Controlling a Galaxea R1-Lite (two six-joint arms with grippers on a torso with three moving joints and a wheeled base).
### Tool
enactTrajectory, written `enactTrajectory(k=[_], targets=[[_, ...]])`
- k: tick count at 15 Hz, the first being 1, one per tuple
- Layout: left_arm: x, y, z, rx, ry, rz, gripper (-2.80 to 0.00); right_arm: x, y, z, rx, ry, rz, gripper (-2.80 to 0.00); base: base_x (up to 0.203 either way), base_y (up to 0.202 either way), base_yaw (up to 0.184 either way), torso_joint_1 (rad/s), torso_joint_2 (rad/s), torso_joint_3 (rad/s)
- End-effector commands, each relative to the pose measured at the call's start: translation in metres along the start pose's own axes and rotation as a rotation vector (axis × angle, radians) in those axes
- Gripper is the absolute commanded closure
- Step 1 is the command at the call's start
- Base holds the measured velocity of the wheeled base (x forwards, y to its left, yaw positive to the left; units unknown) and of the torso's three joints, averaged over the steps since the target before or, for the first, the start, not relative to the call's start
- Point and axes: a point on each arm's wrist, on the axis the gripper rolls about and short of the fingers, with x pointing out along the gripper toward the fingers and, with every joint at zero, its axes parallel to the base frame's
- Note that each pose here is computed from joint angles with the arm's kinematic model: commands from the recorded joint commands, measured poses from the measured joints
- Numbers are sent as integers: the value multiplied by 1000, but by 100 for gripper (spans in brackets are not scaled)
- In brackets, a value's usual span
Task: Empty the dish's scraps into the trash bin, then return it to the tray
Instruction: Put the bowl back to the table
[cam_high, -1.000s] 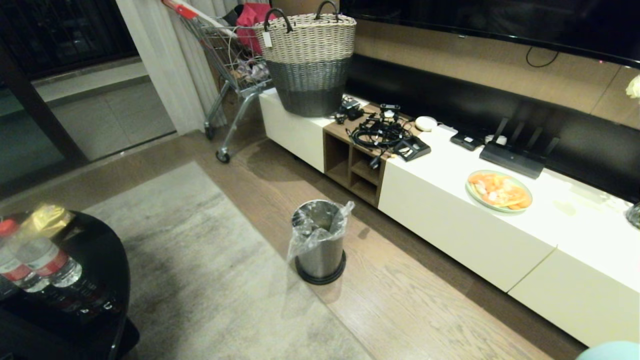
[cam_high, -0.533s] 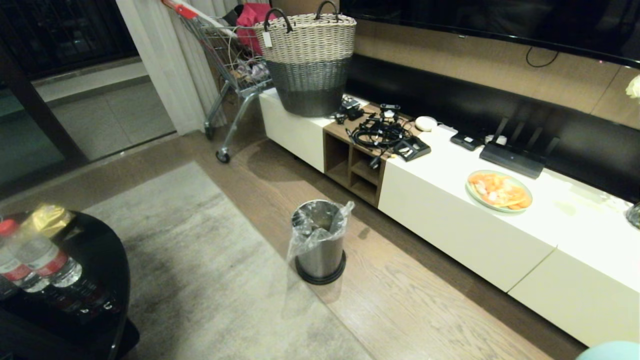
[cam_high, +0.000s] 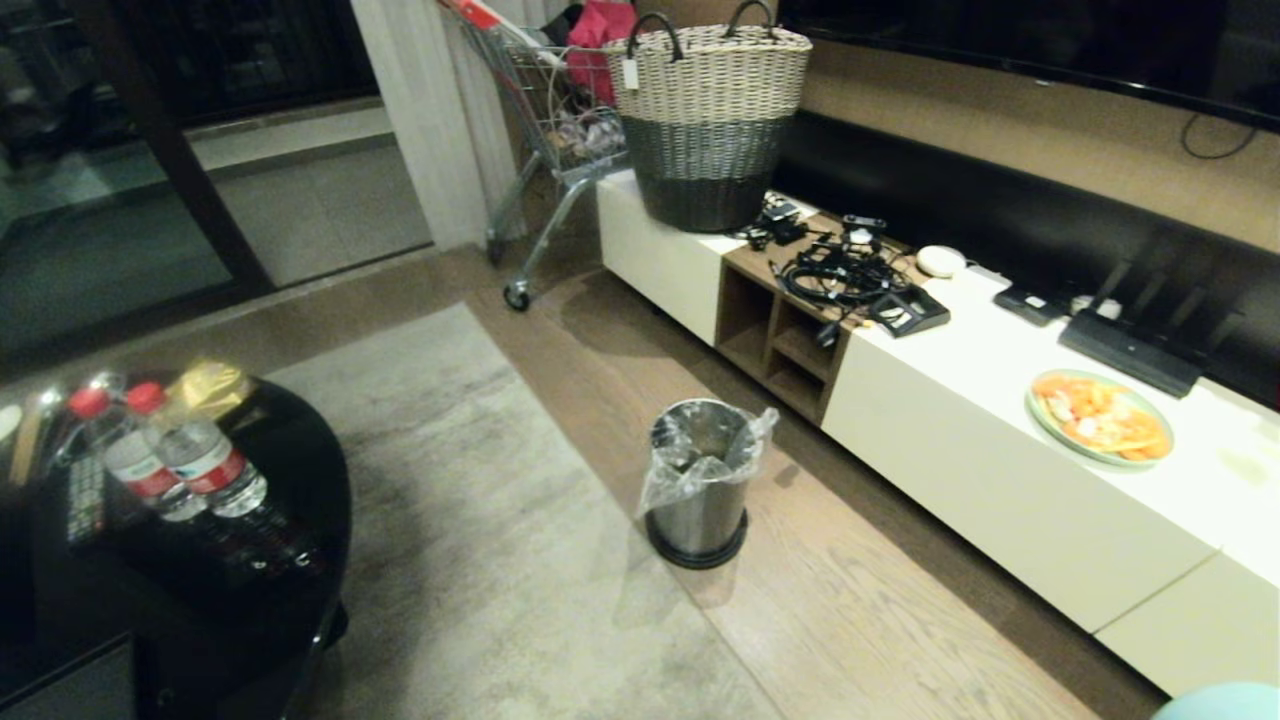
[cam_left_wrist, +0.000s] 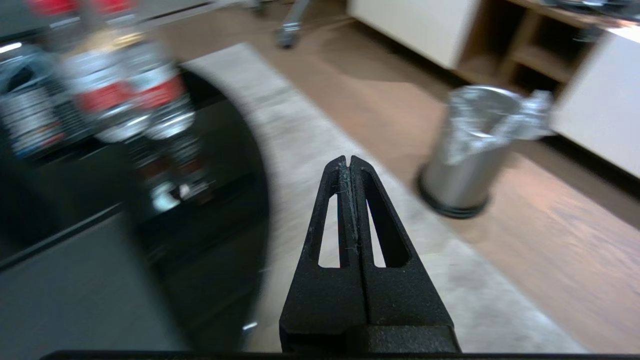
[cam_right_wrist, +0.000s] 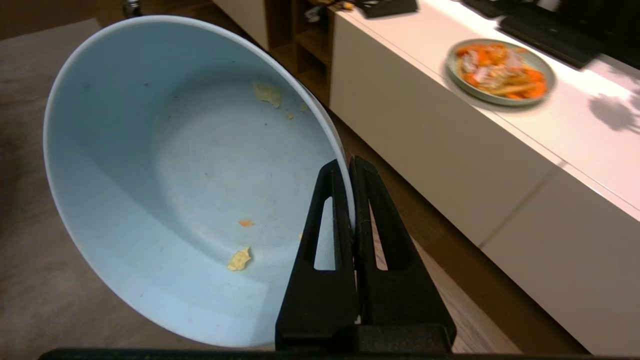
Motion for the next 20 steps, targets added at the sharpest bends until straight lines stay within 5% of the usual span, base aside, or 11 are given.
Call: enactTrajectory(k=[1,20], targets=[[0,0,0,0,-1,0,0,0,0,0,0,1,2,0,1,-9,167,2,1,6],[0,0,0,0,-1,2,0,0,0,0,1,0,3,0,-1,-9,168,3,1,4]])
